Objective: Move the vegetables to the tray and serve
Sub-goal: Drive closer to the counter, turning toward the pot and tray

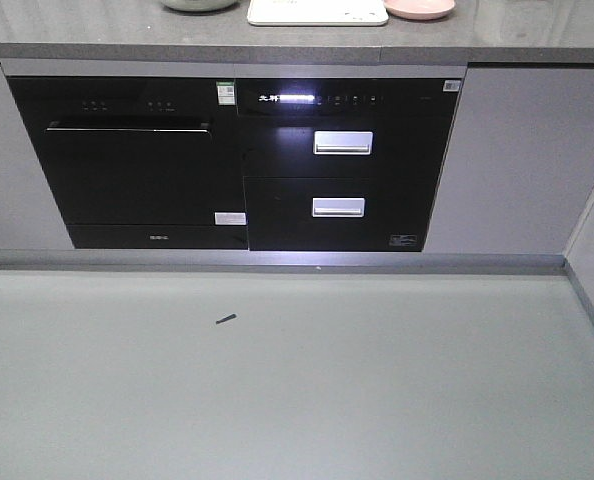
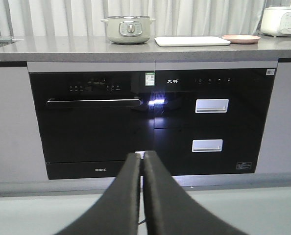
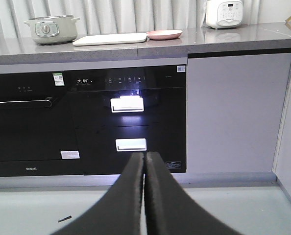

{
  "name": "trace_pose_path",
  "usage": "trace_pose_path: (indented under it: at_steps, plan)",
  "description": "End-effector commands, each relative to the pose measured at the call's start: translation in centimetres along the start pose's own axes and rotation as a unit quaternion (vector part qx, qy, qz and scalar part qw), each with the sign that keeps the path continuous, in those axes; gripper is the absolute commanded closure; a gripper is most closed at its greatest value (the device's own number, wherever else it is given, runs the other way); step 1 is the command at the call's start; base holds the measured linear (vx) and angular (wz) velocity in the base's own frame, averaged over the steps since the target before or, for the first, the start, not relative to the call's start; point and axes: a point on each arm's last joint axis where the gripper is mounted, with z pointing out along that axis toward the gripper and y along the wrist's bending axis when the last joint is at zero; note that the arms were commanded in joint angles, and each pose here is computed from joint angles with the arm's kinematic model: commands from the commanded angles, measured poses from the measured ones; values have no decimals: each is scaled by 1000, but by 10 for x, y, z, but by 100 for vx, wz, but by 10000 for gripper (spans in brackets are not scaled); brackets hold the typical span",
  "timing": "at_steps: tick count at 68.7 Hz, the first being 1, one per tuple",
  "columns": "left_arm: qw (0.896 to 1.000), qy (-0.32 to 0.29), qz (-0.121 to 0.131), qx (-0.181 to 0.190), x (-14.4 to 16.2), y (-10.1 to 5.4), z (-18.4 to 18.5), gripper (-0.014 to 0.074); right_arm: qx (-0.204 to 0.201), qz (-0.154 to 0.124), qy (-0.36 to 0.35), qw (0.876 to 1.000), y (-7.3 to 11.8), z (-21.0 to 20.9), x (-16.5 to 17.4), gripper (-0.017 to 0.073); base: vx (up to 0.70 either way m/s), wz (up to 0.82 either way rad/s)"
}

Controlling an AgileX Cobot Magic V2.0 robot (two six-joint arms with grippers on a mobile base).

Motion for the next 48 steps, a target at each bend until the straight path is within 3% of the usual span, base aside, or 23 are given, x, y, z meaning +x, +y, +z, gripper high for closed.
trace_pose_path:
  at_steps: [1,48]
  plan:
    - [999,-32,-5,-3,1,1,0,599,-3,-5,-32,999,1,1,-2,562,14,3]
    - [999,-32,-5,-3,1,1,0,599,-3,-5,-32,999,1,1,-2,562,13,2]
